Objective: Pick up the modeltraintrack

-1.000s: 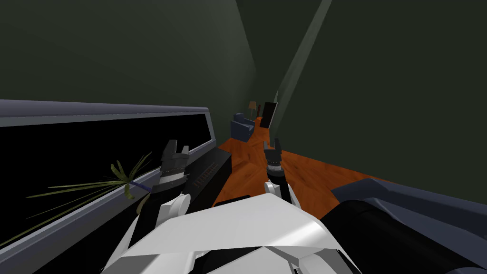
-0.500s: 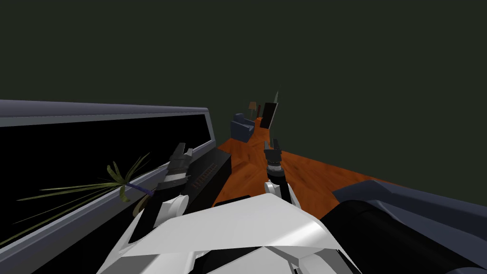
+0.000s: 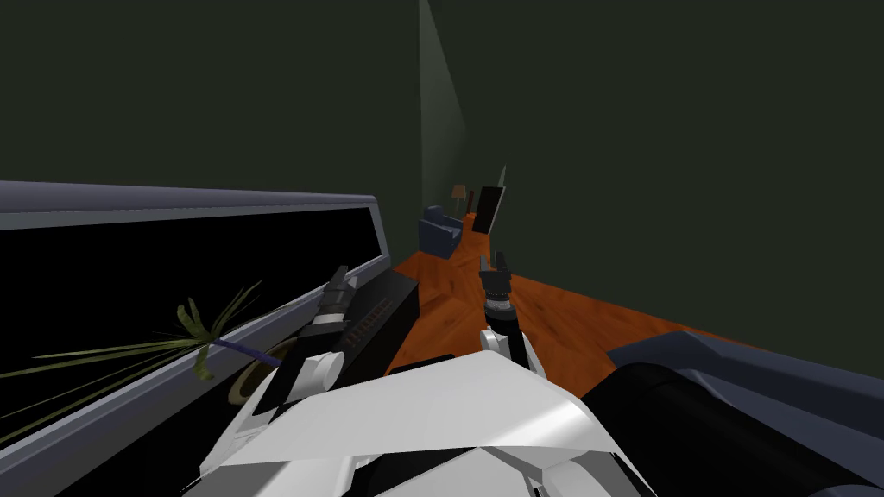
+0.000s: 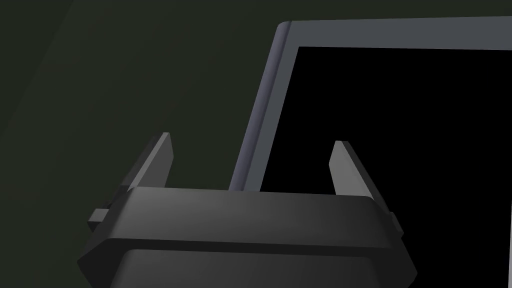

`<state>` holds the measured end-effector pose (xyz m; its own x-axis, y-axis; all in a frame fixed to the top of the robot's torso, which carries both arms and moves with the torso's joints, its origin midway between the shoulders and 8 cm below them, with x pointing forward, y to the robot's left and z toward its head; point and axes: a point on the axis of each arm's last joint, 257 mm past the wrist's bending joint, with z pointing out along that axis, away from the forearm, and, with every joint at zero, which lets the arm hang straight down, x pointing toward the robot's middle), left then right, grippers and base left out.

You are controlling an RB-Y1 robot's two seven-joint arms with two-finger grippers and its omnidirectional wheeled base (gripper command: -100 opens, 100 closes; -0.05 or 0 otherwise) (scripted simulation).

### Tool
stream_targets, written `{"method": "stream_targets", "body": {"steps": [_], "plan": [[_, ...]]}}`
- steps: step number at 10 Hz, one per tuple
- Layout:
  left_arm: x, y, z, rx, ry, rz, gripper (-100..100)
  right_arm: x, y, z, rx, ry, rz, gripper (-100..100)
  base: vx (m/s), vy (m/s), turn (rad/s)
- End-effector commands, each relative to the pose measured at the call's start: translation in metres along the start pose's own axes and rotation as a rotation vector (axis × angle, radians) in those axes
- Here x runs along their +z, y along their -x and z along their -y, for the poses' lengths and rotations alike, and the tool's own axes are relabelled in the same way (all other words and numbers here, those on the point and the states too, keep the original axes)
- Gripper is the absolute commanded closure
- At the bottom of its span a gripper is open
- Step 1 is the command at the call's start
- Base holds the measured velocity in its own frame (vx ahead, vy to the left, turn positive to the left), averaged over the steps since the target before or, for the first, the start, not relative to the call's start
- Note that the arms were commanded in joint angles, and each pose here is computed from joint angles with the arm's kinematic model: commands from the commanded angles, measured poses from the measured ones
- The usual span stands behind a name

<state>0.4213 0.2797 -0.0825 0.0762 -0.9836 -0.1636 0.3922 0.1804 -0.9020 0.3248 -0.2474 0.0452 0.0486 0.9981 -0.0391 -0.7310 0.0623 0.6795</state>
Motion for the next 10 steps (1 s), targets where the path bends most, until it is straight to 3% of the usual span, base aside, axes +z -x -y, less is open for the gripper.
{"method": "stream_targets", "body": {"steps": [1,2,3,6,7,8,9,10], "plan": [[0.000,-0.001,-0.031,-0.030,0.079,-0.010,-100,0.000,0.000,0.000,0.000,0.000,0.000,0,0.073,-0.051,0.015],[-0.002,0.000,-0.053,-0.050,0.132,-0.013,-100,0.000,0.000,0.000,0.000,0.000,0.000,0,0.069,-0.061,0.017],[-0.002,0.000,-0.053,-0.050,0.132,-0.013,-100,0.000,0.000,0.000,0.000,0.000,0.000,0,0.040,-0.040,0.013],[-0.008,0.004,-0.115,-0.119,0.287,-0.014,-100,0.000,0.000,0.000,0.000,0.000,0.000,0,0.055,-0.048,0.017],[-0.011,0.004,-0.120,-0.118,0.298,-0.012,-100,0.000,0.000,0.000,0.000,0.000,0.000,0,0.048,-0.045,0.008],[-0.015,0.006,-0.142,-0.142,0.355,-0.009,-100,0.000,0.000,0.000,0.000,0.000,0.000,0,0.042,-0.036,0.011],[-0.016,0.006,-0.144,-0.142,0.357,-0.009,-100,0.000,0.000,0.000,0.000,0.000,0.000,0,0.034,-0.027,0.008],[-0.021,0.008,-0.166,-0.166,0.416,-0.003,-100,0.000,0.000,0.000,0.000,0.000,0.000,0,0.042,-0.033,0.014]]}}
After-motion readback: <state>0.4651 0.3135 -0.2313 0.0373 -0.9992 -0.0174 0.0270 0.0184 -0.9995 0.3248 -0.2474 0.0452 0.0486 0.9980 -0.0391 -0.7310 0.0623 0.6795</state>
